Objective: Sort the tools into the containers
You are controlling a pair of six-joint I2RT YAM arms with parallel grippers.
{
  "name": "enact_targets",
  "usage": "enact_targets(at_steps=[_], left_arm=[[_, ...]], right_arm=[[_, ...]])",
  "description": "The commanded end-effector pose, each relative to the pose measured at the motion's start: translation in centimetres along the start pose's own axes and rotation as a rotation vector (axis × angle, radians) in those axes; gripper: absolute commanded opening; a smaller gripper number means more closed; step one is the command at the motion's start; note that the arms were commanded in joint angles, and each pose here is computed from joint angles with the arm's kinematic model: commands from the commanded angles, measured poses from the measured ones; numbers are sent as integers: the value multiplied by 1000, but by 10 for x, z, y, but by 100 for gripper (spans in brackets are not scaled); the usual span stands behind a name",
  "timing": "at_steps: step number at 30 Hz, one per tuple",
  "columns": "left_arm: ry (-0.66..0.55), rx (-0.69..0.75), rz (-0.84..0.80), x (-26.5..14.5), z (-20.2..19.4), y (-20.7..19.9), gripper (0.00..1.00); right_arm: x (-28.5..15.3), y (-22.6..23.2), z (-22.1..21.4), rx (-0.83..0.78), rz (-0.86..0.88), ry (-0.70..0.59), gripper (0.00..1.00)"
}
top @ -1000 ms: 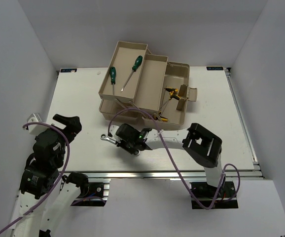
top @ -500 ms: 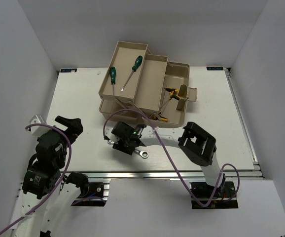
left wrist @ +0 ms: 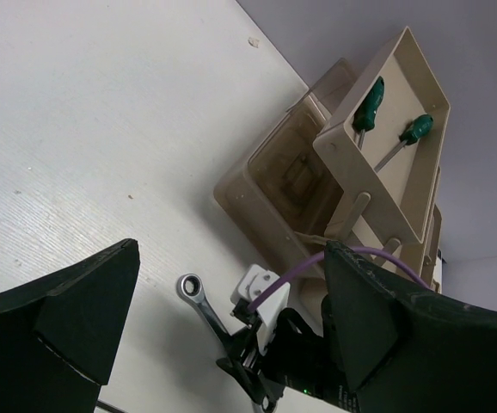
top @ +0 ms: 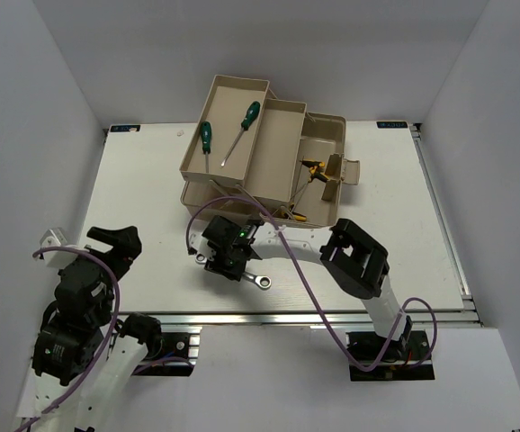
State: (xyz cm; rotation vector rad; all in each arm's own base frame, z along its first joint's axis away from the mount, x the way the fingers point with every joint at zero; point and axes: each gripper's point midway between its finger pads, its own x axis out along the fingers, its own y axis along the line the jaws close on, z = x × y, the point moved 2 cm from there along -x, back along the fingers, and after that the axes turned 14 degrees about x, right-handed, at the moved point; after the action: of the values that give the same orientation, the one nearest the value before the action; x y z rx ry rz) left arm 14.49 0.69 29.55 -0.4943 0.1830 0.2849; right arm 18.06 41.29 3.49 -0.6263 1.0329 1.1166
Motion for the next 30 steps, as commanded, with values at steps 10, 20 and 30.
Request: enact_targets(at_steps=[10, 20, 30], left_arm=[[-18, -4, 5, -1, 9, -2, 98], [-28, -23, 9, -9, 12, 3, 98], [-24, -23, -1, -7, 8, 2, 98]], right_arm=[[33, -10, -111, 23, -7, 413, 44], [45, -17, -127, 47, 6, 469, 25], [35, -22, -121, 192, 53, 399, 0]])
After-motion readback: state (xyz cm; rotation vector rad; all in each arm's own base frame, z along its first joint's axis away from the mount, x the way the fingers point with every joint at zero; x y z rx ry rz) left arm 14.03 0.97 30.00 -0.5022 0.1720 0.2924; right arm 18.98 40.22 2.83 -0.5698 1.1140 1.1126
